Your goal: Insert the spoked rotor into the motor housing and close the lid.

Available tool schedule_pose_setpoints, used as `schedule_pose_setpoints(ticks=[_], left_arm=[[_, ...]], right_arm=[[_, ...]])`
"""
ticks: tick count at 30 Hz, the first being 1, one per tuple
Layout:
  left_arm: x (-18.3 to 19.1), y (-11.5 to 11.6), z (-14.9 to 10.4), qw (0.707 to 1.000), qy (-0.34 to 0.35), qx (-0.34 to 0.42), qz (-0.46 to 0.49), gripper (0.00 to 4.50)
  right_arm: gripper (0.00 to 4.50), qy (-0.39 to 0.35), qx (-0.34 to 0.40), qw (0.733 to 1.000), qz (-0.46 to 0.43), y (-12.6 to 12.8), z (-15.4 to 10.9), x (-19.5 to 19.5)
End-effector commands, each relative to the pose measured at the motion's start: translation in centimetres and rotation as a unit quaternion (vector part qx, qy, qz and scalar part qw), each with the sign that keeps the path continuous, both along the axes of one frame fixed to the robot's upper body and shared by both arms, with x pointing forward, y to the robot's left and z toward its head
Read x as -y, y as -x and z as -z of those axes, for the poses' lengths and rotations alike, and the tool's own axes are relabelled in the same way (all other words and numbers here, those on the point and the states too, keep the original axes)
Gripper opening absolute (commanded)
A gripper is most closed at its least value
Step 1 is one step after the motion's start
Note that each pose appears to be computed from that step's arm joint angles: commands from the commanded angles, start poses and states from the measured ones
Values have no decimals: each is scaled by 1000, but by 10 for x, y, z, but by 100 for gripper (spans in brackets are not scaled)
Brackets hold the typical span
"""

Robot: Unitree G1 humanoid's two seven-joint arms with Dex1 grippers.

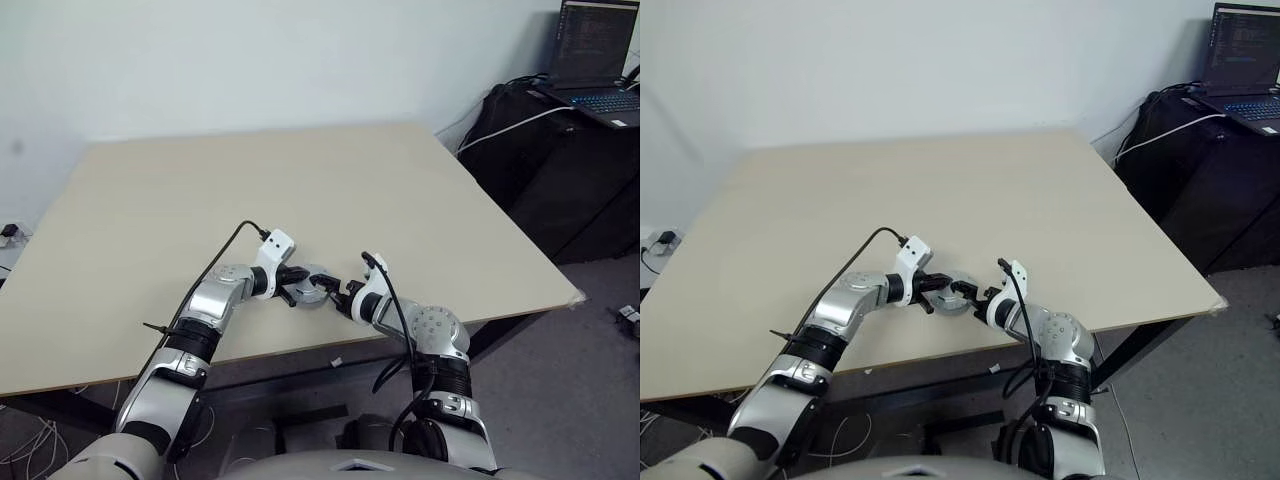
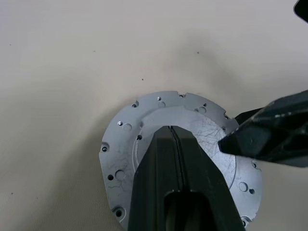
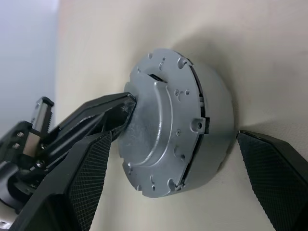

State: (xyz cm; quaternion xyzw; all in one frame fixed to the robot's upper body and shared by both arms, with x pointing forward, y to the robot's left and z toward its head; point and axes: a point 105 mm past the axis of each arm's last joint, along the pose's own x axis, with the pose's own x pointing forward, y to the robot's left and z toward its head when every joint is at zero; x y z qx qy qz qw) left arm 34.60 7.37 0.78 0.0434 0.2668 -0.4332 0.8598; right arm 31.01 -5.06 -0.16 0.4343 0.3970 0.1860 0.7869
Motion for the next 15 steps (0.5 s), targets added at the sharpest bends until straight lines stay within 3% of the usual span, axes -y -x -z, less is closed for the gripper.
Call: schedule_pose_setpoints(ticks=[1,15], left_arm=[[0,8,14,1000,-17,-24,2,0],[-8,9,17,999,-21,-27,-8,0]], right_arm=[[449,-84,-16,996,-25,12,-3,-35],[449,-177,41,982,-54,13,-33,-46]])
